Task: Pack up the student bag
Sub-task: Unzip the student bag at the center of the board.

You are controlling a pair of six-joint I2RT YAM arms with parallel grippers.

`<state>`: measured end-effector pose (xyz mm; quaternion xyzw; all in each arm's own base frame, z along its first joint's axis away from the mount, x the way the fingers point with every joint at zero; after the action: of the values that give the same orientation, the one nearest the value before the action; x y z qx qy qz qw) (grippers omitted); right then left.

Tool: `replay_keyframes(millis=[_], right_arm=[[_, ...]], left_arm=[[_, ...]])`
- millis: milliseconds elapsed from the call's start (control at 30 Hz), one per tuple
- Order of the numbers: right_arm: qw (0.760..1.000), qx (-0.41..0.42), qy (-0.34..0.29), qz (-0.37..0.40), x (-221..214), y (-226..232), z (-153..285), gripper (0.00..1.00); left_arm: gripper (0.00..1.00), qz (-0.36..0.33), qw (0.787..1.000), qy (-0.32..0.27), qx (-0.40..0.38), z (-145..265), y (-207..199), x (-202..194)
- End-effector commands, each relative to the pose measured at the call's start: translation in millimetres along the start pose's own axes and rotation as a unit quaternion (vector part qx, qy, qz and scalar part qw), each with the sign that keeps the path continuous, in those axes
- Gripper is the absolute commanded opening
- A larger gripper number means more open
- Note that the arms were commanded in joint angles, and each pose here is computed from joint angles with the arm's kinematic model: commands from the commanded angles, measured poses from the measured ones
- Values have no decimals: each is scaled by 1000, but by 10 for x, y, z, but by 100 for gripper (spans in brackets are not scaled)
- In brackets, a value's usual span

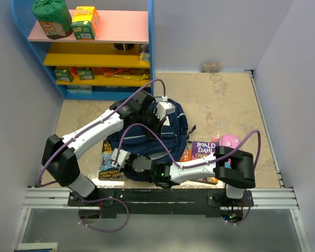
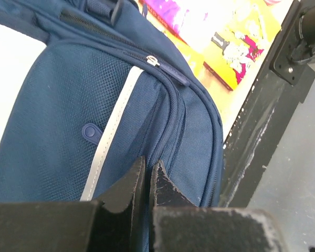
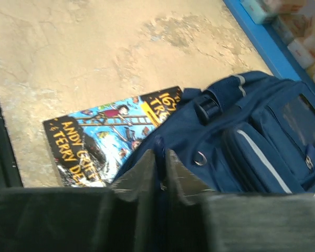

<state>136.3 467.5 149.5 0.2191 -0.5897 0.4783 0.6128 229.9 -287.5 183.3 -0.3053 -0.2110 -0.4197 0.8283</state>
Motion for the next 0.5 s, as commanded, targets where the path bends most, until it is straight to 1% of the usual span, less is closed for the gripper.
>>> replay_keyframes(millis=[0,33,67,100,133,167,200,233,267,300,333,367,400,433,467], right_arm=[[993,64,-82,-60,743,378,91,26],[994,44,-71,-71,730,307,129,36],[994,31,-70,-84,798,191,215,39],[993,23,-55,-103,753,149,288,42],[993,-6,-39,-115,653,30,364,52],[989,-25,-34,-144,643,-63,421,56],[982,-41,-14,-186,628,-169,555,59],[977,-60,0,-206,593,-249,625,69],[971,-88,13,-220,548,-368,716,76],[965,-95,21,-243,557,-451,883,83],[961,-102,27,-255,513,-507,992,99],[953,-131,27,-271,497,-640,1097,99],[941,-150,48,-298,384,-712,1222,99],[929,-163,26,-331,494,-892,1439,99],[913,-200,26,-355,417,-1138,1524,99]], left_arm=[[0,-105,974,-195,37,305,60,1107],[0,-114,973,-196,50,351,89,1156],[0,-122,972,-189,61,381,143,1141],[0,-124,972,-188,68,404,187,1150],[0,-128,970,-193,73,467,204,1188],[0,-132,969,-192,80,515,260,1185],[0,-137,969,-190,83,533,281,1175],[0,-142,968,-189,86,567,287,1181],[0,-151,966,-188,92,620,298,1166],[0,-153,967,-182,95,609,319,1119],[0,-156,966,-182,99,629,330,1096],[0,-167,962,-187,104,683,315,1098],[0,-169,963,-182,106,669,328,1048],[0,-173,962,-183,109,680,330,1034],[0,-181,959,-185,114,709,328,1033]])
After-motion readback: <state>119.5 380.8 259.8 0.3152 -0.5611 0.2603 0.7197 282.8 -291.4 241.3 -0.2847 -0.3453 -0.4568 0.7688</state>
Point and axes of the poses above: each gripper's point midway between its finger pads, its own z axis back along the fingers, its own y axis along the line the jaws close on, x = y × z, the point moved 2 cm from there along z, back along the fingers
